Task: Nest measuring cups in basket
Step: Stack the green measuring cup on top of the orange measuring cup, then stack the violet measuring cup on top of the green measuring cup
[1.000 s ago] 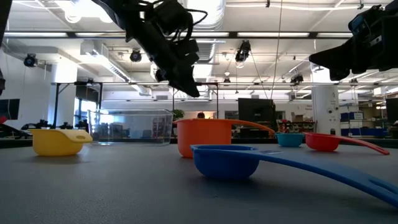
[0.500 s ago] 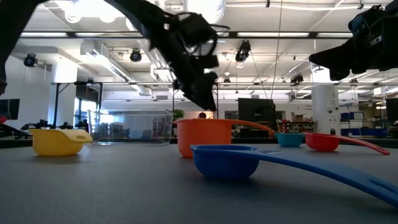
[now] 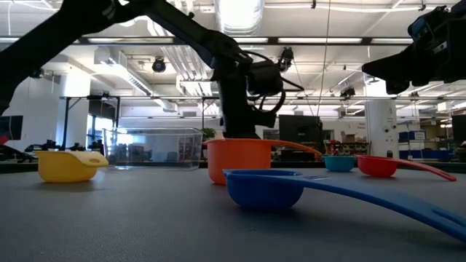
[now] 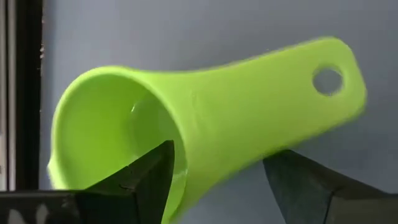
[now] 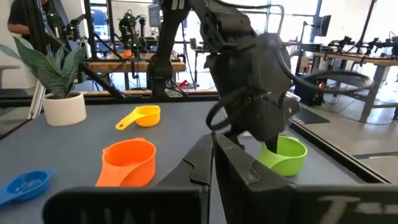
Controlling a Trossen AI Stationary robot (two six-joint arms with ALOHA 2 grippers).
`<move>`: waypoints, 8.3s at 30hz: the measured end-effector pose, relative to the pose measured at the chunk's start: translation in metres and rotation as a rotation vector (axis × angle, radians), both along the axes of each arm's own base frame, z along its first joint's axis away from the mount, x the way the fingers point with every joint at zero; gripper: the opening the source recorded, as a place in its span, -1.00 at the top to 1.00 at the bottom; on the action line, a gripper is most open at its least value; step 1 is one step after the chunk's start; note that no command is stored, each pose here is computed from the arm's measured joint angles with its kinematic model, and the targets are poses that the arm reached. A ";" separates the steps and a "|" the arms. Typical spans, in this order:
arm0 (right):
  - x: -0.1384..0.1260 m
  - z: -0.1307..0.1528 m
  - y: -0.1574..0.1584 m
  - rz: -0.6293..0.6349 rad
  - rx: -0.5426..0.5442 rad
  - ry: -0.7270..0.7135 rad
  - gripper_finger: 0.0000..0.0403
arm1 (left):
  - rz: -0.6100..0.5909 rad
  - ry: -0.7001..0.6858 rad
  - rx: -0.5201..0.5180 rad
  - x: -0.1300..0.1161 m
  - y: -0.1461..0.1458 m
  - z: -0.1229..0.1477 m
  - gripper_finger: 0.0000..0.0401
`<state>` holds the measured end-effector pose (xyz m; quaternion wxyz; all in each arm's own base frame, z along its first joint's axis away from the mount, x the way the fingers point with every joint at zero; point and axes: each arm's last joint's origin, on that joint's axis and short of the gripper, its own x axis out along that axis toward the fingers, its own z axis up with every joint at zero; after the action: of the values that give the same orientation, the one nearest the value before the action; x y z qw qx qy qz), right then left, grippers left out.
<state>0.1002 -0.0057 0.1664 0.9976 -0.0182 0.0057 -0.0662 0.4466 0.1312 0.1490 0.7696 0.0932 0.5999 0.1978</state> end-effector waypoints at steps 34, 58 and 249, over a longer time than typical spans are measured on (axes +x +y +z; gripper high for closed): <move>0.000 0.000 0.000 0.000 0.001 0.000 0.96 | 0.040 -0.206 -0.219 -0.054 -0.176 0.122 0.99; 0.000 0.000 0.000 0.000 0.001 0.001 0.96 | 0.006 -0.464 -0.377 -0.049 -0.214 0.051 0.98; 0.129 0.086 0.219 -0.398 0.020 0.836 0.95 | -0.199 -1.255 -0.286 -0.205 -0.206 0.078 0.32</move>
<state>0.2294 0.2131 0.2526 0.8777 -0.0323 0.4114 -0.2435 0.2416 -0.0749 0.2272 0.9932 -0.0881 0.0454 0.0608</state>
